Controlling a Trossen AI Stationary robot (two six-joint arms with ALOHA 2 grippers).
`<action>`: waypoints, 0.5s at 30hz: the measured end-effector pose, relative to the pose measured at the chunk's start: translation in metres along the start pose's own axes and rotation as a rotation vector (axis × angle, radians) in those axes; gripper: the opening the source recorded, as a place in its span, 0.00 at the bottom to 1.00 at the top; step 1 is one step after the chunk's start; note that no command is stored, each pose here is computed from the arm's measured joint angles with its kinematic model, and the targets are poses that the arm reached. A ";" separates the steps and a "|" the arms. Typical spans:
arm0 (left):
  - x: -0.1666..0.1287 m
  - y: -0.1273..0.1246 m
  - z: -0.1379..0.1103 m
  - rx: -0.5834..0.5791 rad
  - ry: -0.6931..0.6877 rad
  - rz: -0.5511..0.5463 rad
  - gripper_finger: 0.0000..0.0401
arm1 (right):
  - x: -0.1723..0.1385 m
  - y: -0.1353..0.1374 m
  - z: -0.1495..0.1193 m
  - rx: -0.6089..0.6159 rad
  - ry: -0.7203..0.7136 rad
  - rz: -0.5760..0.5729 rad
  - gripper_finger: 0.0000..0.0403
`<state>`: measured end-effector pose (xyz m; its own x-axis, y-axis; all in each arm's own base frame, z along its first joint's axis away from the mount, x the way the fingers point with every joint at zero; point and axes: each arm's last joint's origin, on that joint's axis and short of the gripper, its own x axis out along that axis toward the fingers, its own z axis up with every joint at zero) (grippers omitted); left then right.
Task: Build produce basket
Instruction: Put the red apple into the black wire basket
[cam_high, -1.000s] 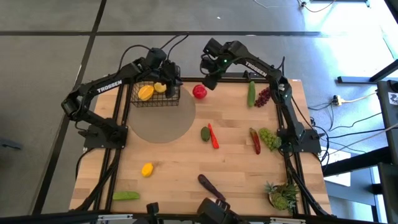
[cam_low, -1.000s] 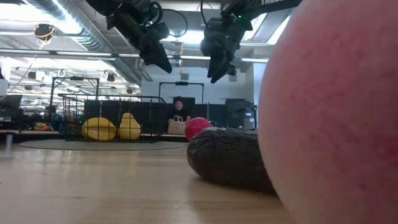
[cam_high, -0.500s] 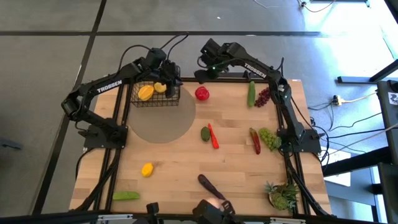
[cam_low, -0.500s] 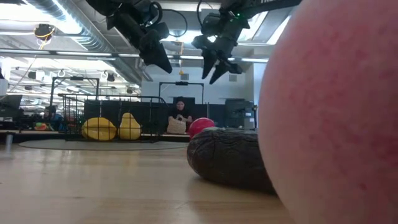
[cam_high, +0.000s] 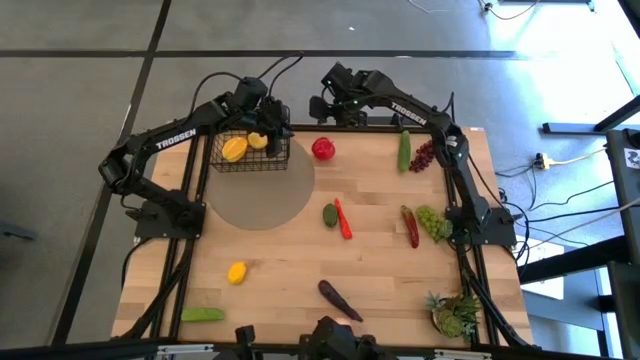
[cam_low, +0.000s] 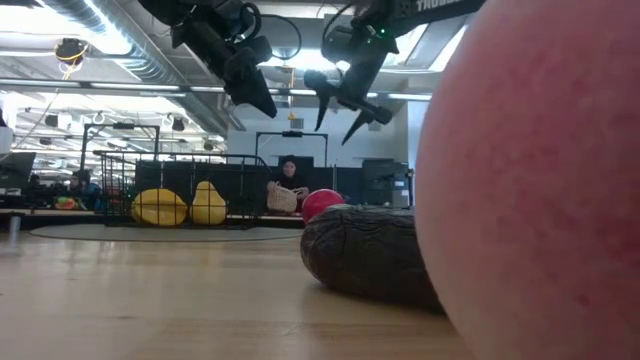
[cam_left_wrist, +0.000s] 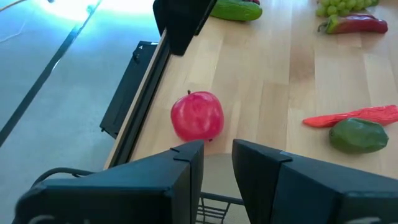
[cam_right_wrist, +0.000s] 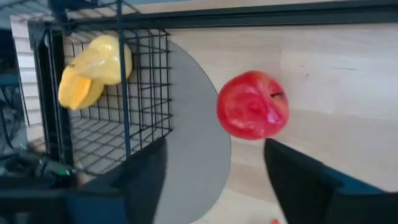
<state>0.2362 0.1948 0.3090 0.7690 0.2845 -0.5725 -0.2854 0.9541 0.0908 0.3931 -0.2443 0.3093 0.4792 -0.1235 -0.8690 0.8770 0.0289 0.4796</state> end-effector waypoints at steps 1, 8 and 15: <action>0.000 0.000 0.000 0.000 -0.001 0.000 0.19 | 0.003 0.000 0.001 0.016 -0.007 0.009 0.72; 0.000 0.000 0.000 0.000 0.000 0.000 0.19 | 0.021 -0.007 0.005 0.097 -0.012 0.008 0.88; 0.000 0.000 0.000 0.000 0.000 0.000 0.19 | 0.054 -0.024 0.001 0.389 0.020 -0.040 0.89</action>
<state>0.2363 0.1948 0.3091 0.7693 0.2843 -0.5721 -0.2854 0.9541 0.0904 0.3974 -0.2522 0.2508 0.4489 -0.0979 -0.8882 0.8184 -0.3541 0.4526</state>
